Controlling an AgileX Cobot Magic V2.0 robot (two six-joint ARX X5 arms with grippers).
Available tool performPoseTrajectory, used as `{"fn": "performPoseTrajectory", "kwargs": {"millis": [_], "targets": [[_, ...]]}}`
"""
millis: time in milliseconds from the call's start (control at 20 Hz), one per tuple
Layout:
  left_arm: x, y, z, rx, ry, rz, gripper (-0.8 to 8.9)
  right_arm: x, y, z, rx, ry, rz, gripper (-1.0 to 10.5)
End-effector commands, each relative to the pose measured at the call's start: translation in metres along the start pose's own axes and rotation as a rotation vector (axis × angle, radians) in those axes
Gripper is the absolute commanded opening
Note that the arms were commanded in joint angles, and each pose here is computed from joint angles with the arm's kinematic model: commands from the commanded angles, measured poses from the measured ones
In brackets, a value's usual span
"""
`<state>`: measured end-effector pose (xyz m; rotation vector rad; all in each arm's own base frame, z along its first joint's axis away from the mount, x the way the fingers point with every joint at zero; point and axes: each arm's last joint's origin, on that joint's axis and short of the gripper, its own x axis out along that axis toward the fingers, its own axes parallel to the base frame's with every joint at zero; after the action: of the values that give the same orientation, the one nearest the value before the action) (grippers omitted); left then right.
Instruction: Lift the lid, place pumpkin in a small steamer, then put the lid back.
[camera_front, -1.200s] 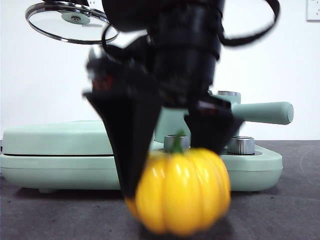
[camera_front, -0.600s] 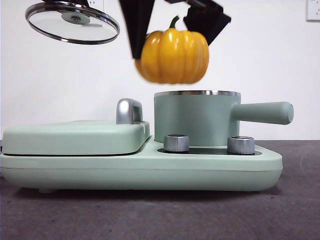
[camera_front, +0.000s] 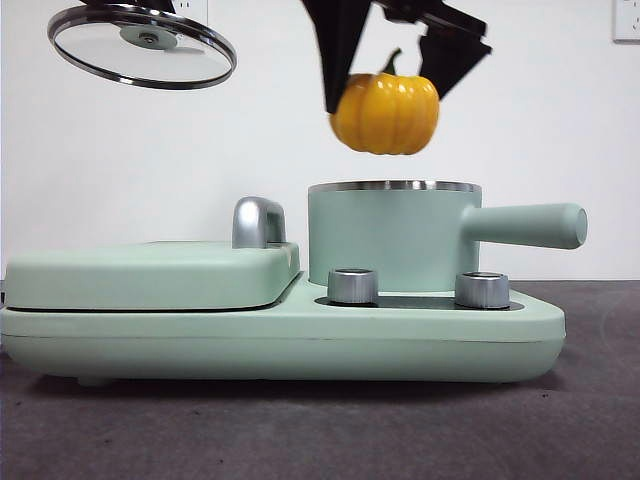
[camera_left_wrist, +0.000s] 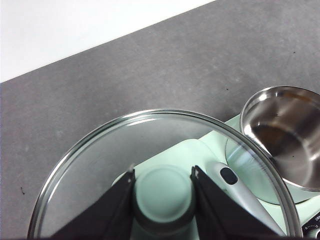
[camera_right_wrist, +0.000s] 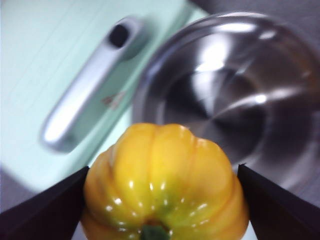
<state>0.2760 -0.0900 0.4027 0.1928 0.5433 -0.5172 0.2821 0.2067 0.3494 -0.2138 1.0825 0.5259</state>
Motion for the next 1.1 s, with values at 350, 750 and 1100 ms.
{"fn": "performPoseTrajectory", "kwargs": {"millis": [350, 750, 1100], "targets": [[-0.008, -0.001, 0.009, 0.006, -0.053, 0.003, 0.5, 0.026, -0.035, 0.022, 0.064, -0.057, 0.067, 4.0], [-0.008, -0.001, 0.009, 0.006, -0.053, 0.003, 0.5, 0.068, -0.054, 0.026, 0.098, 0.026, 0.068, 4.0], [-0.008, -0.001, 0.009, 0.006, -0.054, 0.004, 0.5, 0.104, -0.058, 0.024, 0.109, 0.108, 0.08, 4.0]]}}
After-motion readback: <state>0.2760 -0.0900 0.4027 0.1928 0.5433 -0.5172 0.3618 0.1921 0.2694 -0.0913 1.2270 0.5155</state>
